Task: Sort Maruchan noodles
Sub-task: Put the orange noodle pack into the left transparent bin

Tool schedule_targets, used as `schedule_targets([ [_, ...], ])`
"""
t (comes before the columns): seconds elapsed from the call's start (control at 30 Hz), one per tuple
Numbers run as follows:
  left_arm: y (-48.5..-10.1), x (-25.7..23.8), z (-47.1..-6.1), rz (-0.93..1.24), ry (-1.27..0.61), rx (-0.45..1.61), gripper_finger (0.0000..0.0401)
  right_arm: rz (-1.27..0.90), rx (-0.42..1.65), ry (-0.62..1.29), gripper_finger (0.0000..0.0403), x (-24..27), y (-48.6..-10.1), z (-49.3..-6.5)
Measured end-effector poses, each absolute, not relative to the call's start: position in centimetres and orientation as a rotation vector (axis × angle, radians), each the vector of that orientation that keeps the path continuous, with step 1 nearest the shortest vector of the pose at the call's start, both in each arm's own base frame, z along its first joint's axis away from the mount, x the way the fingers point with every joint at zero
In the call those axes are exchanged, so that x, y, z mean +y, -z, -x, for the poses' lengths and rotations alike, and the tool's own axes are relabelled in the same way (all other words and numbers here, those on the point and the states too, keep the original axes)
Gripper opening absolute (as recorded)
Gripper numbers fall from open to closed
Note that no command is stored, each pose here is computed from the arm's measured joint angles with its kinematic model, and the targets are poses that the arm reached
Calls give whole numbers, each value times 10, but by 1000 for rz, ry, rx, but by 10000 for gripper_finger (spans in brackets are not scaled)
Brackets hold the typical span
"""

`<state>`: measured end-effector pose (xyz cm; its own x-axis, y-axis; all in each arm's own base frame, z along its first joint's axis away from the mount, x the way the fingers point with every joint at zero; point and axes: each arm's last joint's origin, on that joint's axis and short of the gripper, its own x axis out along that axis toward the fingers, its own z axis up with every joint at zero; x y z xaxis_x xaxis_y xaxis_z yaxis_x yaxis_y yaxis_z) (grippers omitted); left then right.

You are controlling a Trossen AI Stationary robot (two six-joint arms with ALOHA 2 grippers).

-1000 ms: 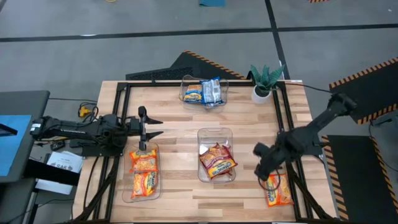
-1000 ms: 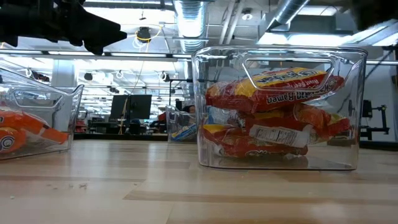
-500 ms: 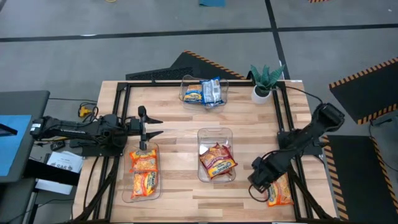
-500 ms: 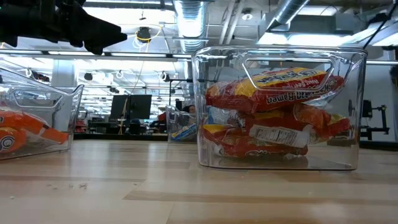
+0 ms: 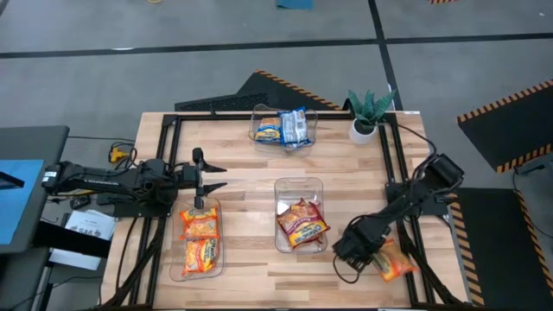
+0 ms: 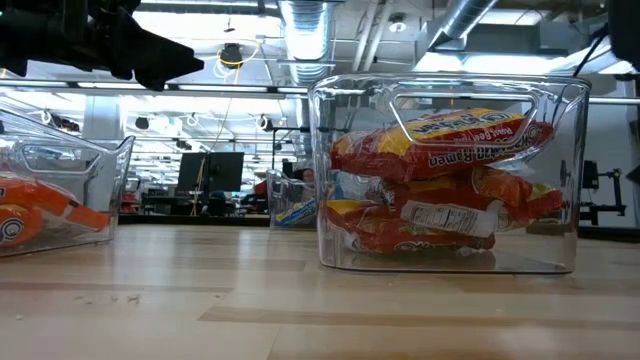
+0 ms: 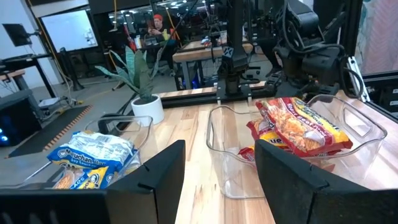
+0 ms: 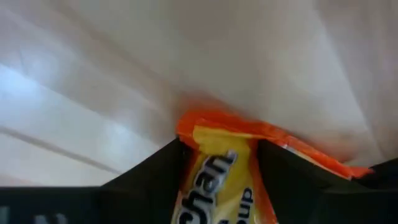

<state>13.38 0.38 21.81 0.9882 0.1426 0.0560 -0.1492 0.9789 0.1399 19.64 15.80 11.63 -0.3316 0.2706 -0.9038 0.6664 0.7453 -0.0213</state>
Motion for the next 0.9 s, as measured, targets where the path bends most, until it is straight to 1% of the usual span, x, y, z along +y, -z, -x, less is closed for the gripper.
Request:
schedule_targets([
  [0.07,-218,4,-134,-145,-147,-45,183,-708,1932,447,197,158,-115,-200],
  [0.1,-218,4,-134,-144,-147,-45,183,-700,1931,422,175,158,-116,-202],
  [0.17,-218,4,-134,-145,-147,-45,183,-687,1920,384,124,159,-119,-205],
  [0.27,-218,4,-134,-145,-147,-46,183,-648,1899,329,37,159,-124,-210],
  [0.3,-218,4,-134,-145,-147,-46,183,-634,1881,303,22,160,-127,-212],
  [0.4,-218,4,-134,-145,-147,-46,183,-590,1838,246,21,161,-135,-221],
  [0.57,-218,4,-134,-145,-147,-47,183,-541,1778,141,15,158,-161,-240],
  [0.73,-218,4,-134,-145,-148,-49,183,-490,1613,27,14,151,-214,-255],
  [0.8,-218,4,-134,-145,-151,-49,183,-496,1508,-10,14,147,-241,-258],
  [0.9,-219,5,-134,-149,-175,-49,183,-448,1316,-51,14,141,-282,-257],
])
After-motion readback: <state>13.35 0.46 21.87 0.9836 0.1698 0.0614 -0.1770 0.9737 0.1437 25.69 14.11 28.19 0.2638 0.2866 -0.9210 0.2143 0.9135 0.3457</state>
